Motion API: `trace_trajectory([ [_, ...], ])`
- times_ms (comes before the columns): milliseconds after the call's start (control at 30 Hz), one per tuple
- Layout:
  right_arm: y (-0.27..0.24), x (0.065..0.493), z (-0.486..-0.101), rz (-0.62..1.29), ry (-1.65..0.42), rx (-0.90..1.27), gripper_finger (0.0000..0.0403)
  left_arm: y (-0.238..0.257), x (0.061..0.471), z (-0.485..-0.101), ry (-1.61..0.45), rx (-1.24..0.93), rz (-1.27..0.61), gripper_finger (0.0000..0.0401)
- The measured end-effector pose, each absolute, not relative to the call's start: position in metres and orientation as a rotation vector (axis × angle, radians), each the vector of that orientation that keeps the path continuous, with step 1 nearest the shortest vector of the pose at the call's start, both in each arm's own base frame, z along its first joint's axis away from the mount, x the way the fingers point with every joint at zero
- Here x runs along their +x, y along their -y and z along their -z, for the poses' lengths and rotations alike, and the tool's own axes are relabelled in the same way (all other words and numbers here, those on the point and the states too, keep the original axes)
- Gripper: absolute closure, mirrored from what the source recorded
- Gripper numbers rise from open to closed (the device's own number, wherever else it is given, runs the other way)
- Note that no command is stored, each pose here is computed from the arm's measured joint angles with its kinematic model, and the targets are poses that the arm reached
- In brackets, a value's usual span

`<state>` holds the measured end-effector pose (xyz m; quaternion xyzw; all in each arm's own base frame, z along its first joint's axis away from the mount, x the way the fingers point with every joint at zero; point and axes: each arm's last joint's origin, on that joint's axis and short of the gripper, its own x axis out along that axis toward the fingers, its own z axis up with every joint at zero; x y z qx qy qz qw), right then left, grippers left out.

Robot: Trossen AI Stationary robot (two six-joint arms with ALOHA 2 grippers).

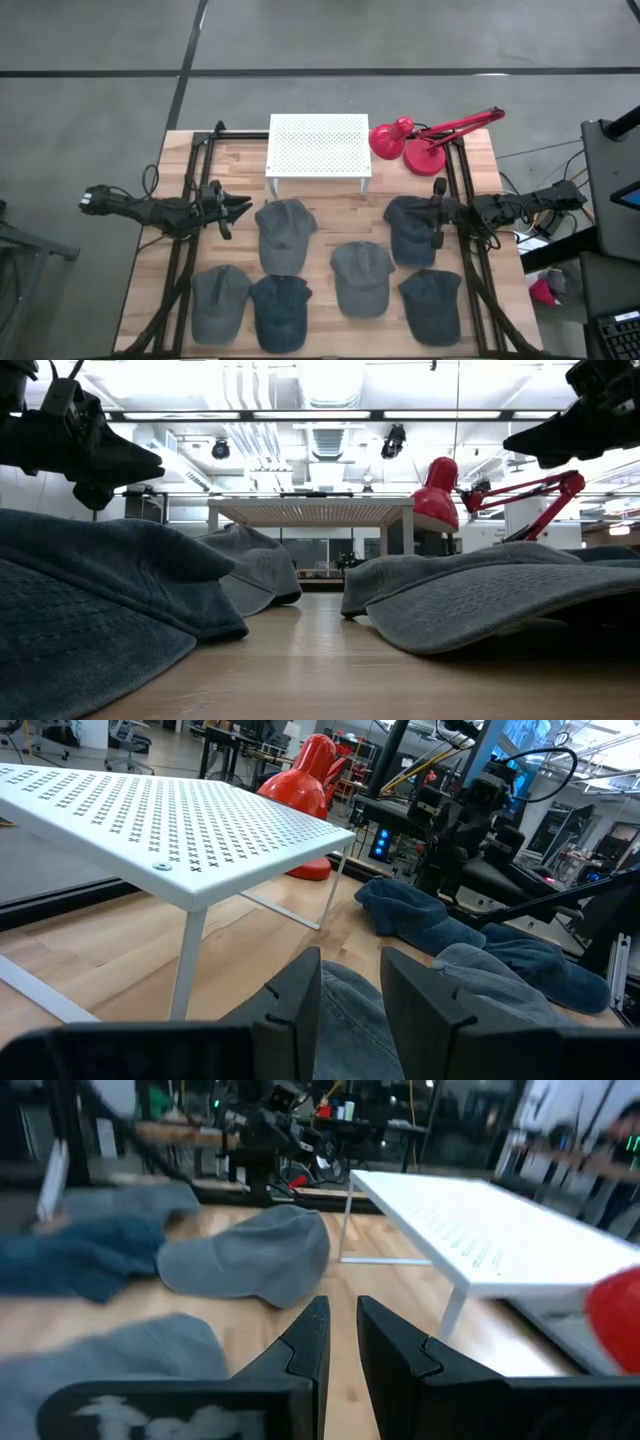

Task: Pick & Place hat
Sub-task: Put the top blue cap on the shelf

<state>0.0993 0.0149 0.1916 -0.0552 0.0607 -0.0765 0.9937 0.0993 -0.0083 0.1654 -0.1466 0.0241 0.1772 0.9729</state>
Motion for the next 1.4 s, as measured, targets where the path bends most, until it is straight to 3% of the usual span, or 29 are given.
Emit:
trace_trajectory([
  [367,-0.015,0.099,-0.193,0.151,-0.11,-0.135,0.0351,0.008,0.099,-0.166,-0.047,-0.297,-0.357,0.0293],
  [633,-0.016,0.1,-0.206,0.119,0.056,0.509,0.0351,0.008,0.099,-0.165,-0.047,-0.297,-0.357,0.0293],
  [767,-0.015,0.1,-0.208,0.131,0.091,0.661,0.0351,0.008,0.099,-0.166,-0.046,-0.297,-0.357,0.0293],
  [1400,-0.014,0.099,-0.215,0.143,0.117,0.801,0.0351,0.008,0.099,-0.167,-0.017,-0.344,-0.378,0.0293],
])
